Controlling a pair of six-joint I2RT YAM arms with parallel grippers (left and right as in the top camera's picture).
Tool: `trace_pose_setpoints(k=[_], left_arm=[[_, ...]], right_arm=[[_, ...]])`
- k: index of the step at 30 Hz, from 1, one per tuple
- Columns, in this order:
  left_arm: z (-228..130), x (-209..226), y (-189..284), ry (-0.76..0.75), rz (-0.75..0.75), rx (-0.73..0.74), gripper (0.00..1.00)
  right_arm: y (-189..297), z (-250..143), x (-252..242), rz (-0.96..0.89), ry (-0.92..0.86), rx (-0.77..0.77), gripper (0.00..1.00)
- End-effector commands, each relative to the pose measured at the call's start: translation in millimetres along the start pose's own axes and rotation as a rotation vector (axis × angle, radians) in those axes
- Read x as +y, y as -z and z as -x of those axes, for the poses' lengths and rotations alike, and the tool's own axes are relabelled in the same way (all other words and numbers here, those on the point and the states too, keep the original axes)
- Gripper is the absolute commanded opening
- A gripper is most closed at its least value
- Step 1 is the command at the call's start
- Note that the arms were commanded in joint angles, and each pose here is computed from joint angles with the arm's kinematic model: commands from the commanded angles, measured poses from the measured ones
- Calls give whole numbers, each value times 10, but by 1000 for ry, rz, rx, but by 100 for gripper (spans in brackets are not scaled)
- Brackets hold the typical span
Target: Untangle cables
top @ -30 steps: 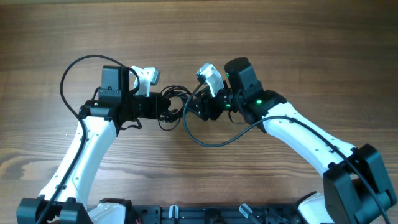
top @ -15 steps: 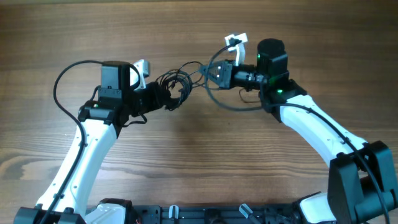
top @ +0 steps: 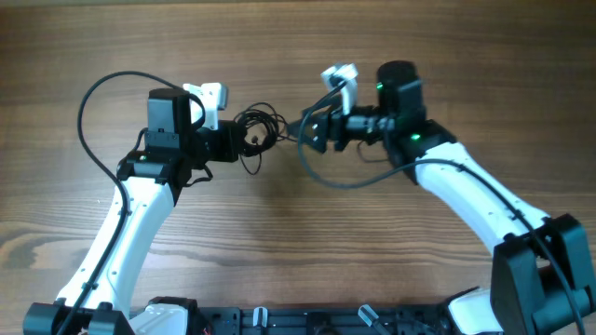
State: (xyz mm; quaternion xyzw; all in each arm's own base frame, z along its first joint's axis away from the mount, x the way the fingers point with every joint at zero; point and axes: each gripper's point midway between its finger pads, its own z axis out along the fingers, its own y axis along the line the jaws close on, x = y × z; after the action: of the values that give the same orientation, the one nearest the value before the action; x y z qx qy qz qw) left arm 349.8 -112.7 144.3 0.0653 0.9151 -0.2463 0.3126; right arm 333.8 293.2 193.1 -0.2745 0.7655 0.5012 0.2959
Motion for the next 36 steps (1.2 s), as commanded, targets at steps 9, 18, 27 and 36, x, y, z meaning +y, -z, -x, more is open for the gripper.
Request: trace_pose_setpoints(k=[9, 18, 27, 36], left_arm=[[-162, -410, 55, -242, -255, 39, 4], [-174, -542, 95, -201, -335, 43, 4], [-133, -17, -7, 56, -17, 50, 9], [-357, 63, -184, 672, 36, 147, 5]], right_arm=[[-158, -428, -672, -487, 85, 135, 61], [-313, -525, -209, -194, 125, 180, 5], [157, -47, 75, 13, 1, 36, 5], [323, -450, -655, -431, -330, 101, 92]])
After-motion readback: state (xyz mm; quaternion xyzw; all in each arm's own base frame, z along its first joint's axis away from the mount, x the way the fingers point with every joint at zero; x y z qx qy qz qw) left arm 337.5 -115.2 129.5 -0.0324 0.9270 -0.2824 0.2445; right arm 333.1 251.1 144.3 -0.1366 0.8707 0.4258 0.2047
